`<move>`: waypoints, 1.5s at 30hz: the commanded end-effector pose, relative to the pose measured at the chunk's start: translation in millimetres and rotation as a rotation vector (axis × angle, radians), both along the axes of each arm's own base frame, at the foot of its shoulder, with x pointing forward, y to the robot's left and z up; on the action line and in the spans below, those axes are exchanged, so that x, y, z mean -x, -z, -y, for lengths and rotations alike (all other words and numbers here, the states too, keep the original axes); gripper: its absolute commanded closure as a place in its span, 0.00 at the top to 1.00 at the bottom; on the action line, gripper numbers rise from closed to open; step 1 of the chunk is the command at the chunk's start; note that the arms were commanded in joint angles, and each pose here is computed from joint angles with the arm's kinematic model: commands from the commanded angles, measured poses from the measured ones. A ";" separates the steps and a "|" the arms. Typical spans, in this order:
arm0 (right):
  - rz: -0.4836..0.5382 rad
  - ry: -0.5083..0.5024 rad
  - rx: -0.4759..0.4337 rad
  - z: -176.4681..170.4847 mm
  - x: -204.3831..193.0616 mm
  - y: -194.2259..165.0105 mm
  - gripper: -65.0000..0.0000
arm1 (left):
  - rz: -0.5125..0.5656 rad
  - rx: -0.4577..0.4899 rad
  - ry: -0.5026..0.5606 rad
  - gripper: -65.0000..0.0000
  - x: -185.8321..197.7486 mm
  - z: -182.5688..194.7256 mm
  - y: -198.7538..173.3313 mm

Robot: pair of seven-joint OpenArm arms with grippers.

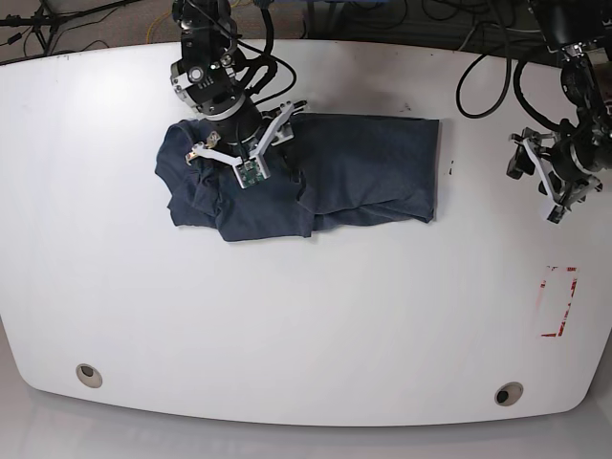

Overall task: Fold the T-shirt properly
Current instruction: 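Grasp opposite ends of the shirt bundle with both grippers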

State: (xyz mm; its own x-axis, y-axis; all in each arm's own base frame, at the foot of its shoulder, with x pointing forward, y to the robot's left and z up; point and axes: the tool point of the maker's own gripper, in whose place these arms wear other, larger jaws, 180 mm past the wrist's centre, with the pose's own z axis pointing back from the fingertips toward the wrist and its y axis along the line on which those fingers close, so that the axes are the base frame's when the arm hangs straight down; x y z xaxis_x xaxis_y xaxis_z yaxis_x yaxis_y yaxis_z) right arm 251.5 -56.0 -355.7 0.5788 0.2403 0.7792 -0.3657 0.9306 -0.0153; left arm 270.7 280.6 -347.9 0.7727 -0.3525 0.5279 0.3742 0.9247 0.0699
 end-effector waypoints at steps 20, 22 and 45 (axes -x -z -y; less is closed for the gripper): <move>0.145 0.213 0.013 71.7 -42.6 -38.8 0.49 | 0.211 0.180 0.164 0.58 -31.4 125.0 -38.4; 0.156 0.237 0.031 87.5 -47.7 -42.7 0.49 | 0.213 0.207 0.166 0.58 -33.7 136.0 -37.6; 0.074 0.379 -0.230 194.5 -50.1 -52.3 0.49 | 0.050 -0.024 0.156 0.49 -26.3 173.2 11.3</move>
State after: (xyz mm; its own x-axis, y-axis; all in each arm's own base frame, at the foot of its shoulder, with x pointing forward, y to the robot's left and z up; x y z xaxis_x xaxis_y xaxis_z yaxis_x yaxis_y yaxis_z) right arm 296.1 -255.3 -310.2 0.5597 -0.1322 0.8181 0.0206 0.9891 0.1457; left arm 288.9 105.5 -368.8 0.7004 -0.4782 0.5299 0.5160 0.8522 0.0871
